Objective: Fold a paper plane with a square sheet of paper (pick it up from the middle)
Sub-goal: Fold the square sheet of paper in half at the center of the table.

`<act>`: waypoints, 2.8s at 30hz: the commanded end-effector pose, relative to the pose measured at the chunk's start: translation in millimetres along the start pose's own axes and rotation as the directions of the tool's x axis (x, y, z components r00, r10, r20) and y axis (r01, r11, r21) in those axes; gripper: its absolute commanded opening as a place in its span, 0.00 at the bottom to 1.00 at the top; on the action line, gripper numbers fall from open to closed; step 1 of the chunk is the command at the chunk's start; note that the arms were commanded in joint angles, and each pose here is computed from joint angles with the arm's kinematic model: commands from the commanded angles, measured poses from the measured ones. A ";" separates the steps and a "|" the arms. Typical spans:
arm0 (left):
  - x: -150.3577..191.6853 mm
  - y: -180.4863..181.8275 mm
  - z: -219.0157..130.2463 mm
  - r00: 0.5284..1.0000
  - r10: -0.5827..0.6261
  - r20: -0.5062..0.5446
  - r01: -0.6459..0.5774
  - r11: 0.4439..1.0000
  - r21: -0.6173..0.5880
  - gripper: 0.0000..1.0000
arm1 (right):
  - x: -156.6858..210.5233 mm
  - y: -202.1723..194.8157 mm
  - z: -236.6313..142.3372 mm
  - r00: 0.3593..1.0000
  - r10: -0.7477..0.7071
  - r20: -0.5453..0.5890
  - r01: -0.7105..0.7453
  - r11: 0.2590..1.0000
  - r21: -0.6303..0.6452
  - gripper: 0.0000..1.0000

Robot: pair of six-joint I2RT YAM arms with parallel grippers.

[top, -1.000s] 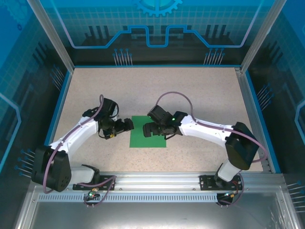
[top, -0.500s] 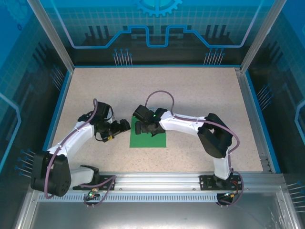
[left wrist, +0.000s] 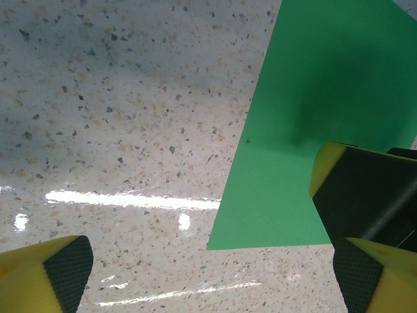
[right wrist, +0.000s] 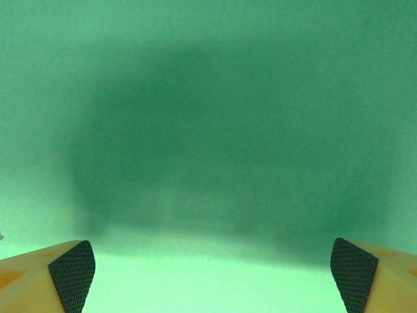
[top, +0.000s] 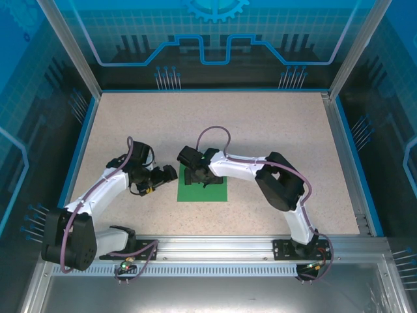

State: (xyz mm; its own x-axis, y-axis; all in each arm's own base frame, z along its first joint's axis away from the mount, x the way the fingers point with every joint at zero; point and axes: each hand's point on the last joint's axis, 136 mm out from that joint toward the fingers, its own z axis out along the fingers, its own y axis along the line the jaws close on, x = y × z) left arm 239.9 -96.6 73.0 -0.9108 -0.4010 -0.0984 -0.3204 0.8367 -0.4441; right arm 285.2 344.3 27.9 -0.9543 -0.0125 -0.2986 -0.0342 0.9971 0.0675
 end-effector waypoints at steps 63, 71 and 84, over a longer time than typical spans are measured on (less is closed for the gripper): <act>-7.6 -35.0 -66.5 0.996 0.009 0.088 -0.021 0.989 0.147 0.99 | -45.8 56.2 -118.1 0.970 0.138 0.200 0.023 0.767 -0.641 0.19; 4.1 -68.6 -47.0 0.998 0.034 -0.057 -0.016 0.952 0.306 0.99 | -23.3 35.3 -97.3 0.985 0.126 0.118 0.008 0.650 -0.760 0.20; 19.2 -99.0 13.6 0.984 0.095 -0.154 -0.050 0.961 0.273 0.99 | 13.6 -16.7 -40.4 0.991 0.130 0.042 -0.062 0.703 -0.708 0.21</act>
State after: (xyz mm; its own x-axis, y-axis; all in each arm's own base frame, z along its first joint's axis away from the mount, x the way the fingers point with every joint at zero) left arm 251.9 -182.8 107.1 -0.9687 -0.2482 -0.0073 -0.1840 0.7373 -0.6500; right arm 255.3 323.3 49.9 -0.9464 0.1084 -0.3042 -0.1474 0.6931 0.7056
